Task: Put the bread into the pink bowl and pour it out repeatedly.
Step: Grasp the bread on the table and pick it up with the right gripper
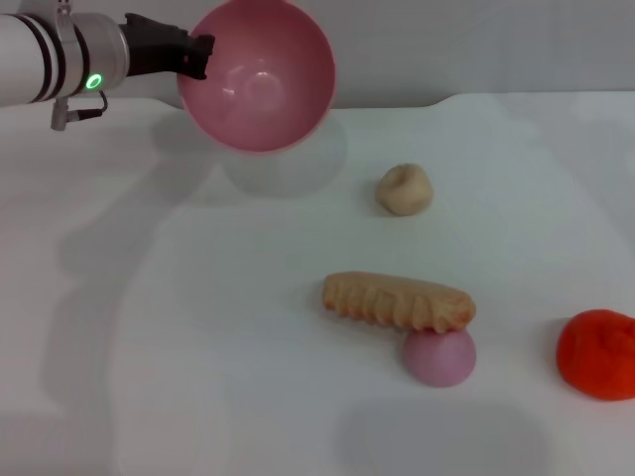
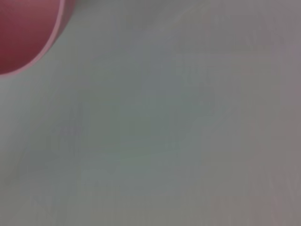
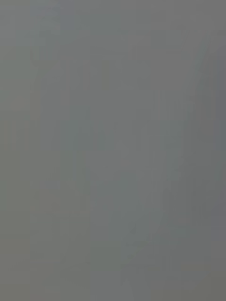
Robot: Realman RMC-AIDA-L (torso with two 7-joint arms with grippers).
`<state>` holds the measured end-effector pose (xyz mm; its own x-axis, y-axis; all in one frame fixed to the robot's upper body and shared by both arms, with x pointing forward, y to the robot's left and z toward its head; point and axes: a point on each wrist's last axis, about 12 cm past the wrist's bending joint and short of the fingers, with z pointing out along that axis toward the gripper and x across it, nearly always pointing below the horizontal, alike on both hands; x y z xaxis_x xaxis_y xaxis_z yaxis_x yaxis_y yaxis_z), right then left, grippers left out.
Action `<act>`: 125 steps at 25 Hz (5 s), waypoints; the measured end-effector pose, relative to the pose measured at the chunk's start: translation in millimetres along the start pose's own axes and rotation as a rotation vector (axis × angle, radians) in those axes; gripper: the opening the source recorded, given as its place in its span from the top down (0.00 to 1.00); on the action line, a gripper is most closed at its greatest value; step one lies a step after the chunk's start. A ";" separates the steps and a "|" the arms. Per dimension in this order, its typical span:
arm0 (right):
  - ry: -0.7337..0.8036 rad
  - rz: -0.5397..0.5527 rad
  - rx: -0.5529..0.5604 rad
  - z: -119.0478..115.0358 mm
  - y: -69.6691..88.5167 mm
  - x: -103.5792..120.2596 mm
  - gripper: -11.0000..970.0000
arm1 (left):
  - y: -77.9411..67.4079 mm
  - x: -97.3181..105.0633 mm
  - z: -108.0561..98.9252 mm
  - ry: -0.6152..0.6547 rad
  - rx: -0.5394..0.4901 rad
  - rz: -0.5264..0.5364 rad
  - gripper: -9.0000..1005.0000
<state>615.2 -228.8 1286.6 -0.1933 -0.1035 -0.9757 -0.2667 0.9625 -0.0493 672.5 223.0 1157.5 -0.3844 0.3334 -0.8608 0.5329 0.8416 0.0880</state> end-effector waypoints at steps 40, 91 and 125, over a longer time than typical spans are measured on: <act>0.892 -0.169 -0.636 25.2 85.2 73.3 0.35 | 7.0 -0.4 0.3 -0.021 -0.054 0.015 0.95; 1.101 -0.387 -0.645 38.6 101.4 109.9 0.35 | 2.9 -2.0 5.9 -0.034 -0.068 0.008 0.95; 1.062 -0.452 -0.521 43.7 89.9 99.1 0.35 | 2.7 2.1 6.2 -0.026 -0.073 0.016 0.95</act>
<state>613.4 -141.6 1176.2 -0.5835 -0.7787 -0.2305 -0.7992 0.6010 -0.0070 677.8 223.4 1152.8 -0.3559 0.3366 -0.8718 0.4822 0.8653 0.1372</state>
